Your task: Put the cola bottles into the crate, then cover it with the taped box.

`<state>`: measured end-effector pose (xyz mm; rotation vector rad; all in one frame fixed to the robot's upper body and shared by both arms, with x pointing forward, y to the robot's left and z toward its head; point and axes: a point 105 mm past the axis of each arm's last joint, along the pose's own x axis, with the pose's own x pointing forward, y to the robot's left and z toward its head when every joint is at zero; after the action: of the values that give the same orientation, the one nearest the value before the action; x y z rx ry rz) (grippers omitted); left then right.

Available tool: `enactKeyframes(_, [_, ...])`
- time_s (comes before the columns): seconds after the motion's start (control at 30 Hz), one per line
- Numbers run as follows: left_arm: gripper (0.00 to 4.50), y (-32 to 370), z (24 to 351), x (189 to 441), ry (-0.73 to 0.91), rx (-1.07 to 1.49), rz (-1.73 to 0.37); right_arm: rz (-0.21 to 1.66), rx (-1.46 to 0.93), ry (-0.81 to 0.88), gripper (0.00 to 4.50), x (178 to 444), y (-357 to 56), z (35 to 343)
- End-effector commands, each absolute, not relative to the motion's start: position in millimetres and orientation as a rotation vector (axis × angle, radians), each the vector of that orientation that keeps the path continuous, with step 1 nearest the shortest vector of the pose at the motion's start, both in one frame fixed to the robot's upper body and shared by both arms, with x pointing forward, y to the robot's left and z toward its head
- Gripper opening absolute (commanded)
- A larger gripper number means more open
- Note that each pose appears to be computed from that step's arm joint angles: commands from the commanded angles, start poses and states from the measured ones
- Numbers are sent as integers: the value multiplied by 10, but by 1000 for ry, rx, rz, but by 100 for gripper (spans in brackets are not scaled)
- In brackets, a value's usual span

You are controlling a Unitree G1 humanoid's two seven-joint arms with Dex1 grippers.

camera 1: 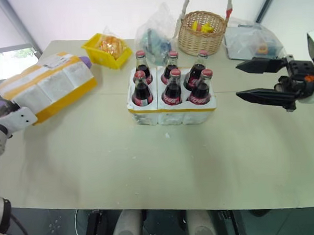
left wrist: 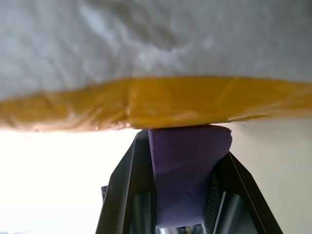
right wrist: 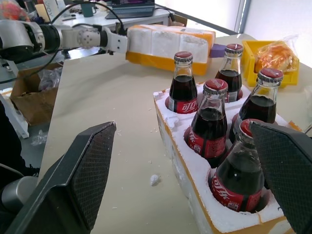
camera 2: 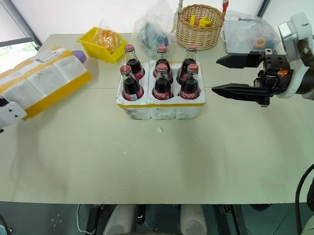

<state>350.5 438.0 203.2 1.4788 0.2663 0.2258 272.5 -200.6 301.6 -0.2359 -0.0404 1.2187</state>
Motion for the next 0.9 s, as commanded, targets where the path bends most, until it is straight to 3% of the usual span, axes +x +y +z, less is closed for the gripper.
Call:
enactKeyframes(0.03, [87,4225,2798,3572,81,1481,286,1213,-277,-89,450,2663,-2024,3134])
enactKeyframes(0.2, [87,3607,3455,3745,-171,1440,185,1194,-272,-78,450,2699,-2062,3088])
enactKeyframes(0.37, [87,2871,3720,3786,-355,1417,-16,1151,-268,-52,450,2710,-2181,3037])
enactKeyframes(0.6, [87,2046,3793,3742,-503,1432,-210,1084,-222,-21,450,2730,-2333,2902])
enactKeyframes(0.9, [87,1544,3502,3704,-573,1531,-351,1015,-174,23,450,2720,-2471,2653])
